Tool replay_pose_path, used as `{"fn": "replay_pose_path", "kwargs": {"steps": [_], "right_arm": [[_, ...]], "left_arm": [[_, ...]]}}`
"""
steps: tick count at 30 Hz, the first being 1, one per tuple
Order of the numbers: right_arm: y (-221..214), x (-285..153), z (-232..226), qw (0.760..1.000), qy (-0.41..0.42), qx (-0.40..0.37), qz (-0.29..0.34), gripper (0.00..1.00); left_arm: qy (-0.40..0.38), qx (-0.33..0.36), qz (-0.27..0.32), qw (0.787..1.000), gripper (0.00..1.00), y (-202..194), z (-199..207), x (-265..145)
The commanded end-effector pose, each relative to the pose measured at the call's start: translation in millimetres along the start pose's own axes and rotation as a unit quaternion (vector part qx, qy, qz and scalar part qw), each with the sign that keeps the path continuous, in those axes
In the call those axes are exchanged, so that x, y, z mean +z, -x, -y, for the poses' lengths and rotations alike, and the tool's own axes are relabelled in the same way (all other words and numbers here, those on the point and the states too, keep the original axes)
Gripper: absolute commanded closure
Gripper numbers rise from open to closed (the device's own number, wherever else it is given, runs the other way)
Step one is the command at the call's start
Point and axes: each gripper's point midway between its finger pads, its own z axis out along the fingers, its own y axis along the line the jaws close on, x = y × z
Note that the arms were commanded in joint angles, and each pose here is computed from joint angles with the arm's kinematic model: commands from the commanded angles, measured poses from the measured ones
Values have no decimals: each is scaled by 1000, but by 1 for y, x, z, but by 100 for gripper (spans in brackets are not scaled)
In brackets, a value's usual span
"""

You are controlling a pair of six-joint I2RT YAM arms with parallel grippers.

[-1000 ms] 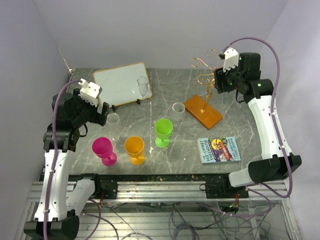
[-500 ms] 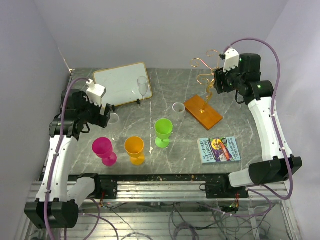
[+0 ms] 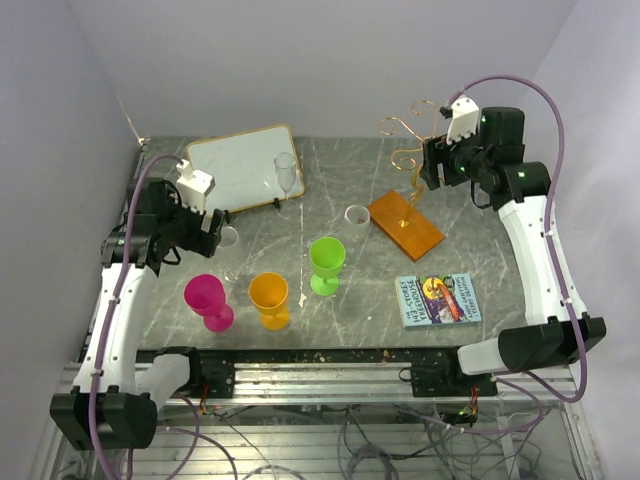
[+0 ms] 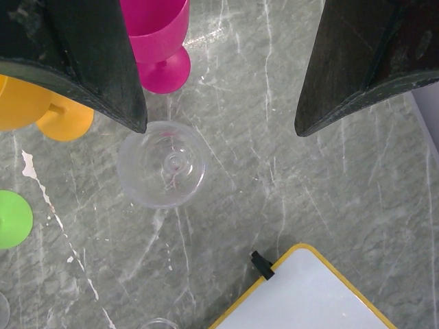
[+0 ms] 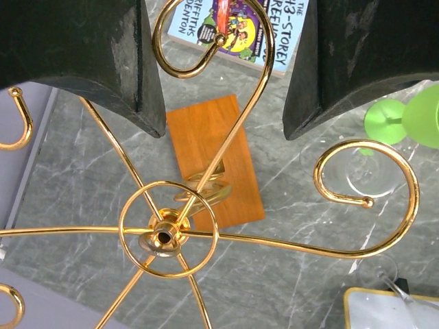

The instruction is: Place the wine glass upside down on the wine glass rack

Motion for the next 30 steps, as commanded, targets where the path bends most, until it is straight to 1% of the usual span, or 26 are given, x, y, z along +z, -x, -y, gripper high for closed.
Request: {"fn": "replay_pose_path", "kwargs": {"steps": [1, 6, 7, 16, 19, 24, 26, 28, 30], "right_arm": [[17, -16, -10, 999, 16, 4, 30, 30], [21, -21, -8, 999, 12, 1, 36, 29], [21, -23, -6, 999, 8, 1, 37, 28], [32, -48, 19, 997, -45, -10, 60, 24], [34, -55, 23, 996, -54, -11, 67, 23], [32, -61, 28, 995, -65, -10, 70, 22], [30, -62, 28, 995, -67, -11, 69, 22], [30, -64, 29, 995, -71, -12, 69, 21], [30, -65, 30, 995, -75, -12, 70, 21]], "left_arm": [[5, -1, -9, 1000, 1, 3, -6, 0], [-8, -7, -21, 1000, 6, 3, -5, 8], [-12, -8, -22, 1000, 9, 3, -4, 9], [-44, -22, -50, 998, 37, 0, 0, 27], [-53, -26, -61, 996, 39, -2, 1, 33], [-55, -33, -74, 995, 41, -1, 0, 42], [-64, -26, -78, 995, 42, 0, 8, 46], [-66, -21, -83, 994, 44, 0, 11, 49], [-67, -16, -88, 994, 49, 0, 13, 52]]}}
